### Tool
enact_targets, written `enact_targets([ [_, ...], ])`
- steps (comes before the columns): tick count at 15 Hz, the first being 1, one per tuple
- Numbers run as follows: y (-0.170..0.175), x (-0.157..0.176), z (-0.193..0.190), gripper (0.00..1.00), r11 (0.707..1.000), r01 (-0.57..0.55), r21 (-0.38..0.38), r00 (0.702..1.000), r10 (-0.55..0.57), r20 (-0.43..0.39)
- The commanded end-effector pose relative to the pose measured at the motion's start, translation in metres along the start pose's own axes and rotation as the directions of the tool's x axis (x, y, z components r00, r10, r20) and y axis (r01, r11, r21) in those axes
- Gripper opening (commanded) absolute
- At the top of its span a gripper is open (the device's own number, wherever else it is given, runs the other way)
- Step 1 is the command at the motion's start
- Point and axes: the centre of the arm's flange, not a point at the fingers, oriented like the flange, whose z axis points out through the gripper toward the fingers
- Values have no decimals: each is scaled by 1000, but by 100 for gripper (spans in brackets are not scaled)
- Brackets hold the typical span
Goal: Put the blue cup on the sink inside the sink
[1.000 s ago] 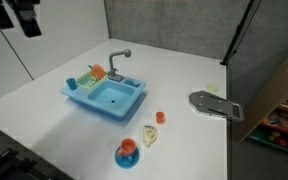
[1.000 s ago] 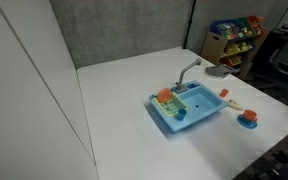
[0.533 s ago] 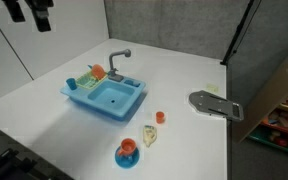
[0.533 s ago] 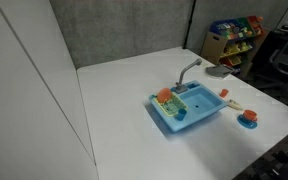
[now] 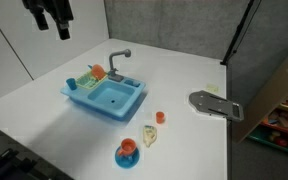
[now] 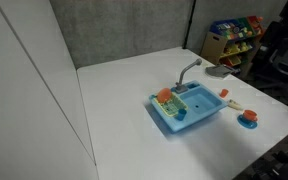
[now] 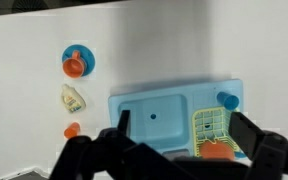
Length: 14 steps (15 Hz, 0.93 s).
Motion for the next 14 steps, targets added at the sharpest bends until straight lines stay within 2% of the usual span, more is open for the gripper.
enact_targets([
  [1, 0, 0, 1, 100, 1000, 0, 0, 1000, 0, 3],
  [6, -2, 1, 1, 100, 1000, 2, -14, 1000, -2, 7],
  [9, -24, 2, 2, 100, 998, 50, -32, 998, -50, -23],
  [14, -82, 1, 11, 100, 980, 171, -103, 983, -177, -53],
])
